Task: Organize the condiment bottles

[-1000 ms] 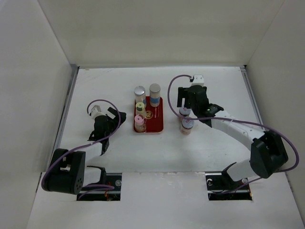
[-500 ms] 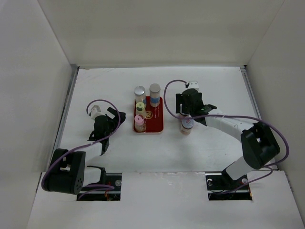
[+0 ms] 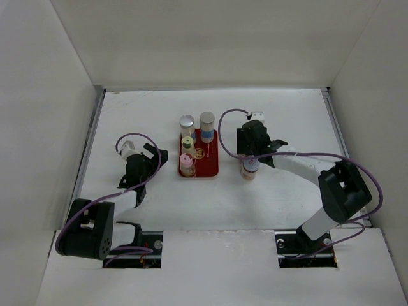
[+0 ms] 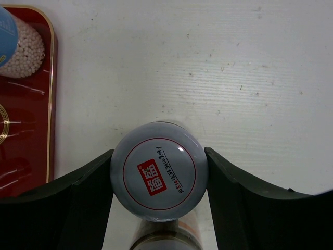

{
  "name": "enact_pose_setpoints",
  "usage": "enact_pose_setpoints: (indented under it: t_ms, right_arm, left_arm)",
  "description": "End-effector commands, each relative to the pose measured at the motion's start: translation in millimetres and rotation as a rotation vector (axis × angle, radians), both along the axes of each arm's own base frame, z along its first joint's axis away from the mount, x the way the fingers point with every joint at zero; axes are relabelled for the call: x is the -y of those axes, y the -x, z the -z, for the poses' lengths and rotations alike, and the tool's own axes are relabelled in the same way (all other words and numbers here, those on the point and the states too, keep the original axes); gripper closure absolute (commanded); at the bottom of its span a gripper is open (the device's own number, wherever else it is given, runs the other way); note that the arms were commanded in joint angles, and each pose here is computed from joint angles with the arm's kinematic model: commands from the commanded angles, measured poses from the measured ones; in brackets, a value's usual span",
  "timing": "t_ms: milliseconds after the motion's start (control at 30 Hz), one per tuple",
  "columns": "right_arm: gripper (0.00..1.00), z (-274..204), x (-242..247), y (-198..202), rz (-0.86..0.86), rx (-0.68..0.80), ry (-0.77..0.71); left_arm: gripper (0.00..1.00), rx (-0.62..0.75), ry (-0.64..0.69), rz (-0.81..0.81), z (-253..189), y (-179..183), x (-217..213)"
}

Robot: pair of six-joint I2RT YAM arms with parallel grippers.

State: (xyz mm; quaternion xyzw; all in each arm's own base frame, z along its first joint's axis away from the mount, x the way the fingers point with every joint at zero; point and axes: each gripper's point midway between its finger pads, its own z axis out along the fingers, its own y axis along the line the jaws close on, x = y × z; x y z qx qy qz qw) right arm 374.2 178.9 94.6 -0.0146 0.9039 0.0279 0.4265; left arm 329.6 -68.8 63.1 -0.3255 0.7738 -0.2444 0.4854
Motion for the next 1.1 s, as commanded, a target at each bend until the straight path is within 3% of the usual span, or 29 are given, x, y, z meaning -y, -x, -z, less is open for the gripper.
enact_pose_setpoints:
  t_ms: [0,267,500,767,933,1067]
  right_arm:
    - [0.44,-50,-14,-26,0.022,0.160,-0.086]
    - [0.49,-125,-70,-34,-0.086,0.336,-0.175]
    - [0.50,-119,-146,-38,-0.221,0.319,-0.214]
    - [0.49,-93,-179,-53,-0.251,0.278,-0.191]
    - [0.43,-78,-180,-52,-0.247,0.251,-0.179]
    - [0.30,-70,-177,-48,-0.244,0.236,-0.170]
  left_arm:
    - [0.00,0.071,0.002,0.011,-18,-7,2]
    - [0.00,0.078,0.013,0.022,-20,-6,3]
    - [0.00,0.072,0.022,0.035,-19,-6,7]
    - [0.00,0.079,0.028,0.039,-21,-4,8]
    - [0.00,0.075,0.026,0.036,-20,-5,7]
    - [0.00,0.083,0.023,0.034,-22,-5,8]
